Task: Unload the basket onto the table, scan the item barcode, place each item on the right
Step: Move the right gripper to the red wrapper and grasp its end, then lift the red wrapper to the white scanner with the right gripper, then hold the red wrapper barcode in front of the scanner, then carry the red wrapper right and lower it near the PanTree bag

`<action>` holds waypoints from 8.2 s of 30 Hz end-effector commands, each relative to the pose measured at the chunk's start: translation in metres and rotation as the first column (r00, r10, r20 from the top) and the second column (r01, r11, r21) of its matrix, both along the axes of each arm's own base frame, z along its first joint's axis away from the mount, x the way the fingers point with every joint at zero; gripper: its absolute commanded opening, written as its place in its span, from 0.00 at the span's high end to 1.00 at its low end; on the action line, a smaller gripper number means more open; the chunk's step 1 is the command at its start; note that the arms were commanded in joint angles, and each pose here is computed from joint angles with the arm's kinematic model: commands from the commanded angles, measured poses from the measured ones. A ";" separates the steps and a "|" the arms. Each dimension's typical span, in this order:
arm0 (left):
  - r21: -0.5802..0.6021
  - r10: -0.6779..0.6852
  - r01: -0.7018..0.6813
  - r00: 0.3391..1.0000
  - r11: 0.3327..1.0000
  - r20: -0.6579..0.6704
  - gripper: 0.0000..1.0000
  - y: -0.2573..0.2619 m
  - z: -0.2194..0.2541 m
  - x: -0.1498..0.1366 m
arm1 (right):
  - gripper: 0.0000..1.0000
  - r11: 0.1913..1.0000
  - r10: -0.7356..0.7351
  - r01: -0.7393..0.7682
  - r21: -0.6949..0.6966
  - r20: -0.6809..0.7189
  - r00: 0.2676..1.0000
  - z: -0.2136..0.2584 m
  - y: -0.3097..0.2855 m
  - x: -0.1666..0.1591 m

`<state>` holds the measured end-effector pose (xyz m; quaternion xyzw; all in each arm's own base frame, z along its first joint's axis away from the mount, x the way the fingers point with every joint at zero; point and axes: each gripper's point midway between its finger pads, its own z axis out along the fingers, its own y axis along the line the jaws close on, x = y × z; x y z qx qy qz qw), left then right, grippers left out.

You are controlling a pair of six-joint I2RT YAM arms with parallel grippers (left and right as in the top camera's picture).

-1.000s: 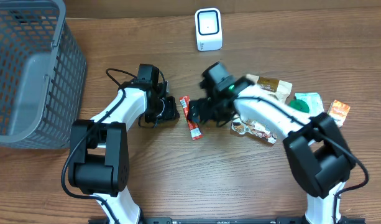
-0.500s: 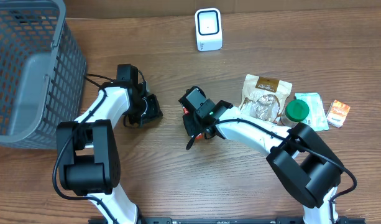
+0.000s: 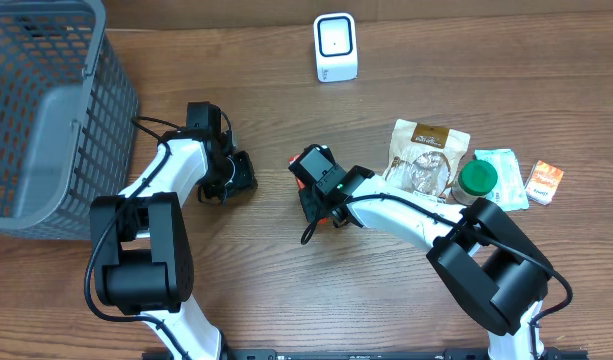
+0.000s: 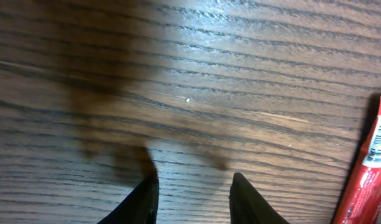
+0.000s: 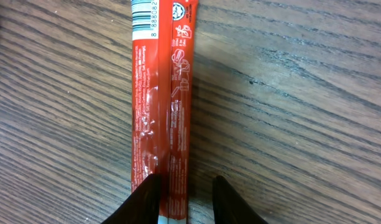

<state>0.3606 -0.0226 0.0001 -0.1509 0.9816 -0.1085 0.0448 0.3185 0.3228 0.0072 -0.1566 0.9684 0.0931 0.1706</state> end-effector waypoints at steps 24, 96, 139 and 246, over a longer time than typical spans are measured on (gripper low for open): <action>0.108 0.033 -0.022 0.994 0.994 -0.102 0.65 0.022 -0.035 -0.022 | 0.76 0.985 0.079 -0.056 -0.166 0.134 0.988 0.026 -0.024 0.019; 0.078 0.034 -0.027 0.996 0.997 -0.086 0.57 0.017 -0.034 -0.018 | 0.96 0.864 0.394 -0.212 -0.456 0.350 0.850 0.102 -0.071 0.072; 0.075 0.085 -0.079 0.993 0.994 -0.082 0.49 0.017 -0.034 -0.015 | 0.96 0.274 0.813 0.131 -0.953 0.302 0.498 0.106 -0.090 0.291; 0.066 0.139 -0.134 0.987 0.989 -0.078 0.44 0.016 -0.034 -0.012 | 0.97 0.277 0.642 0.310 -0.910 0.415 0.644 0.187 -0.130 0.269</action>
